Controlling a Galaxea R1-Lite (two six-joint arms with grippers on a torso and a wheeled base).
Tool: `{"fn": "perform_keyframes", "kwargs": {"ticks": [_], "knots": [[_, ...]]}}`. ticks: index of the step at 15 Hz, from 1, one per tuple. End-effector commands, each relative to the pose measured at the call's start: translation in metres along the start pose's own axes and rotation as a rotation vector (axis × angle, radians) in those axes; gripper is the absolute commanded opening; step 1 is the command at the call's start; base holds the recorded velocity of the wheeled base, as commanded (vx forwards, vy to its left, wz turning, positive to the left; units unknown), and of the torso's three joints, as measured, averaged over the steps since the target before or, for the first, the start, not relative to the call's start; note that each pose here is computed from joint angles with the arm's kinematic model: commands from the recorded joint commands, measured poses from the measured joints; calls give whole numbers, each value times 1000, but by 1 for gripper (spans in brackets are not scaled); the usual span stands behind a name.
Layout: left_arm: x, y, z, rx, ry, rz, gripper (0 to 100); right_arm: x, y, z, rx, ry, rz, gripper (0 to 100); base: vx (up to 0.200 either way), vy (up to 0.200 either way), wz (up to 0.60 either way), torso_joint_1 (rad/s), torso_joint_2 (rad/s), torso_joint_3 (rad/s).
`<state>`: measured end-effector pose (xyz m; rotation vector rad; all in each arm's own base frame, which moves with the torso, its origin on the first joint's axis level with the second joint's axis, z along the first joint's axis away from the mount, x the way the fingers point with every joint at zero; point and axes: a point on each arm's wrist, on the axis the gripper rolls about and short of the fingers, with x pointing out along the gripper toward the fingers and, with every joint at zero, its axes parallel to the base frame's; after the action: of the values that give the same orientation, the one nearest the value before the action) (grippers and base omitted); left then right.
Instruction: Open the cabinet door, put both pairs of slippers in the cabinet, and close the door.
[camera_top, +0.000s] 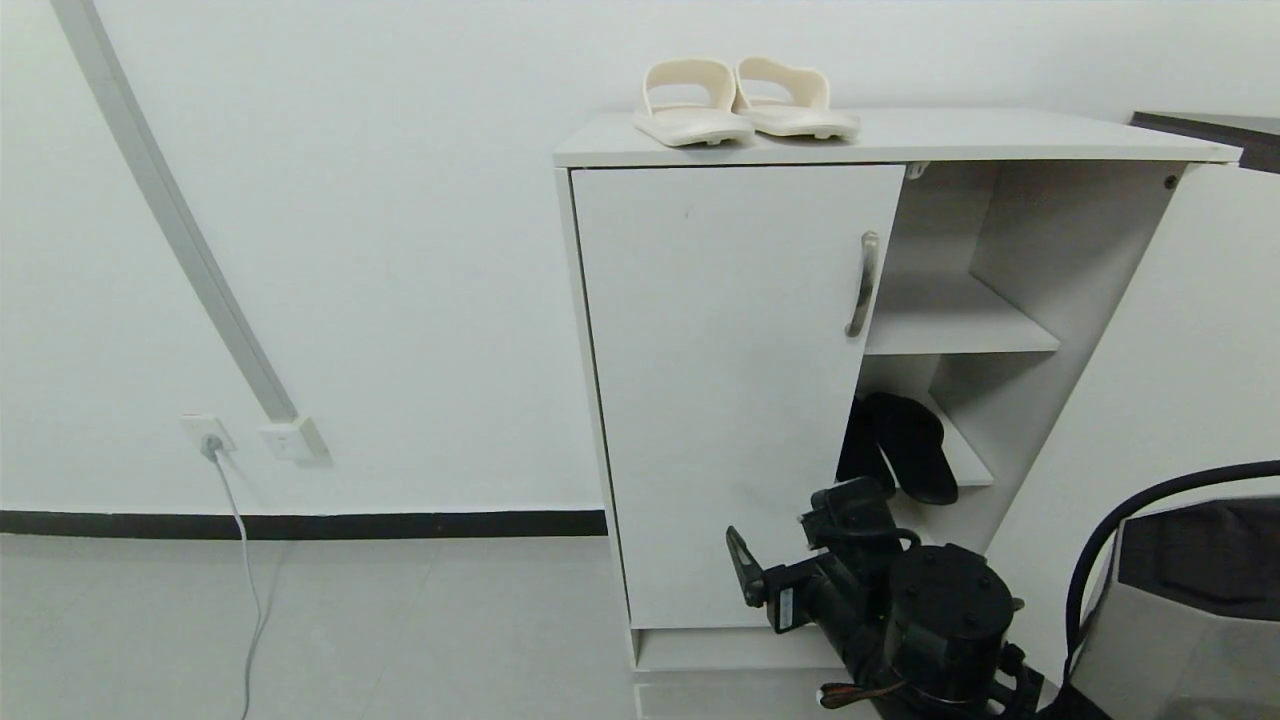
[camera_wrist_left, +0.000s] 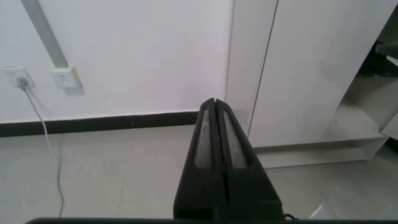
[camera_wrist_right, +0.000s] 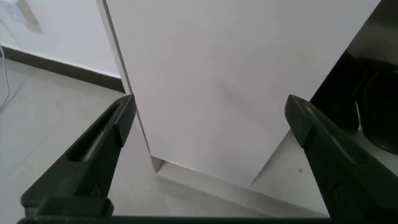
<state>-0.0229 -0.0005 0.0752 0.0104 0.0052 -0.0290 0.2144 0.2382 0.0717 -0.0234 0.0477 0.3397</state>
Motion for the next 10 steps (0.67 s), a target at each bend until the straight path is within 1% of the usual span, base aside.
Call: {"fn": "perform_keyframes", "kwargs": {"ticks": [1, 2, 3, 4, 7, 10], "knots": [[0, 0, 0, 0, 1, 0, 0, 1, 1, 0, 0, -2, 0, 100, 0, 0, 0, 0, 0, 0], [0, 0, 0, 0, 1, 0, 0, 2, 1, 0, 1, -5, 0, 100, 0, 0, 0, 2, -71, -90], [0, 0, 0, -1, 1, 0, 0, 2, 1, 0, 1, -5, 0, 100, 0, 0, 0, 2, -95, -227], [0, 0, 0, 0, 1, 0, 0, 2, 1, 0, 1, -5, 0, 100, 0, 0, 0, 32, -334, -315], [0, 0, 0, 0, 1, 0, 0, 2, 1, 1, 1, -7, 0, 100, 0, 0, 0, 36, -439, -356], [0, 0, 0, -1, -1, 0, 0, 9, -3, 4, -1, -24, -30, 100, 0, 0, 0, 108, -447, -354]]}}
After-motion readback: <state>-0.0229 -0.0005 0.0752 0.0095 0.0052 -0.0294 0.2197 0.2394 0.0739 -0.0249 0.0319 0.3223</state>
